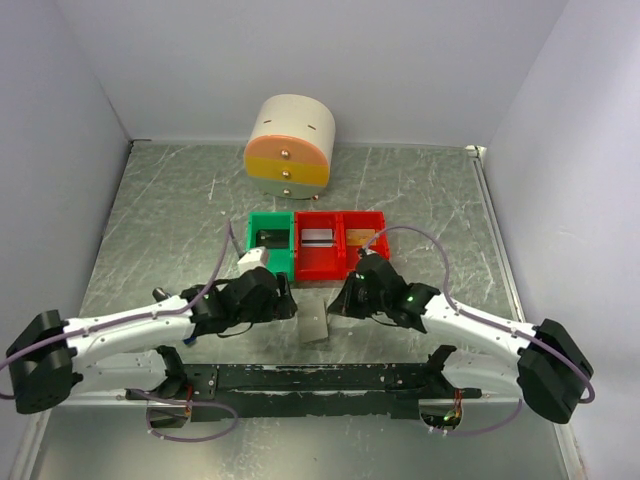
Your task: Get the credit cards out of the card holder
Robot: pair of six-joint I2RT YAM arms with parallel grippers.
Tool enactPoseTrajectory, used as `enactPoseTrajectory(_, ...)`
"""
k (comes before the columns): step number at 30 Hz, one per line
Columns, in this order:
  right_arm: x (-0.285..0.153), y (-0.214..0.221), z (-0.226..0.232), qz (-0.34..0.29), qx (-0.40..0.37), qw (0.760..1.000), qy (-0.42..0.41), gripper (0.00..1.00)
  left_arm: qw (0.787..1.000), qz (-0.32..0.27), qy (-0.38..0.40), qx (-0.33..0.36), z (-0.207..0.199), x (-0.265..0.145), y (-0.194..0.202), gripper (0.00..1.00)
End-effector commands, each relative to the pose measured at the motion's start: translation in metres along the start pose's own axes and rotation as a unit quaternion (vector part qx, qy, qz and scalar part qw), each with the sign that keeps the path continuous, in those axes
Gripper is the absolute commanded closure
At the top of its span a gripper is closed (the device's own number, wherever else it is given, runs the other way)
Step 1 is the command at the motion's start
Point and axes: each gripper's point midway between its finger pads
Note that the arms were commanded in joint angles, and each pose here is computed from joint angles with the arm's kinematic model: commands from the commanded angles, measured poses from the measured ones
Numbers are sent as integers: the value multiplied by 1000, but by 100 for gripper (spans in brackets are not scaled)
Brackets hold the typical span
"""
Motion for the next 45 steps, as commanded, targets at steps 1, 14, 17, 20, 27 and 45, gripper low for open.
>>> enactPoseTrajectory(1, -5, -18, 51, -9, -24, 995, -96, 100, 998, -48, -31, -35, 27, -11, -17, 1)
enactPoseTrajectory(14, 15, -19, 114, 8, -28, 985, -170, 100, 983, -129, -39, -124, 57, -56, -49, 0)
enactPoseTrajectory(17, 26, -15, 122, 19, -23, 985, -172, 100, 980, -128, -64, -136, 67, -60, -47, 1)
enactPoseTrajectory(20, 30, -13, 132, 26, -25, 981, -188, 100, 979, -126, -81, -140, 73, -62, -46, 2)
enactPoseTrajectory(27, 27, -12, 151, 33, -20, 972, -233, 100, 975, -138, -86, -153, 75, -68, -51, 3)
enactPoseTrajectory(45, 26, 5, 13, 3, 56, 997, -54, 100, 998, -38, 17, -49, 17, -38, -22, 2)
Point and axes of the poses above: each gripper's point midway between its finger pads, its own x axis out along the fingers, its own z axis along the line the jaws close on, y = z × x, and after that the axes turned 11 degrees about -x, right-handed
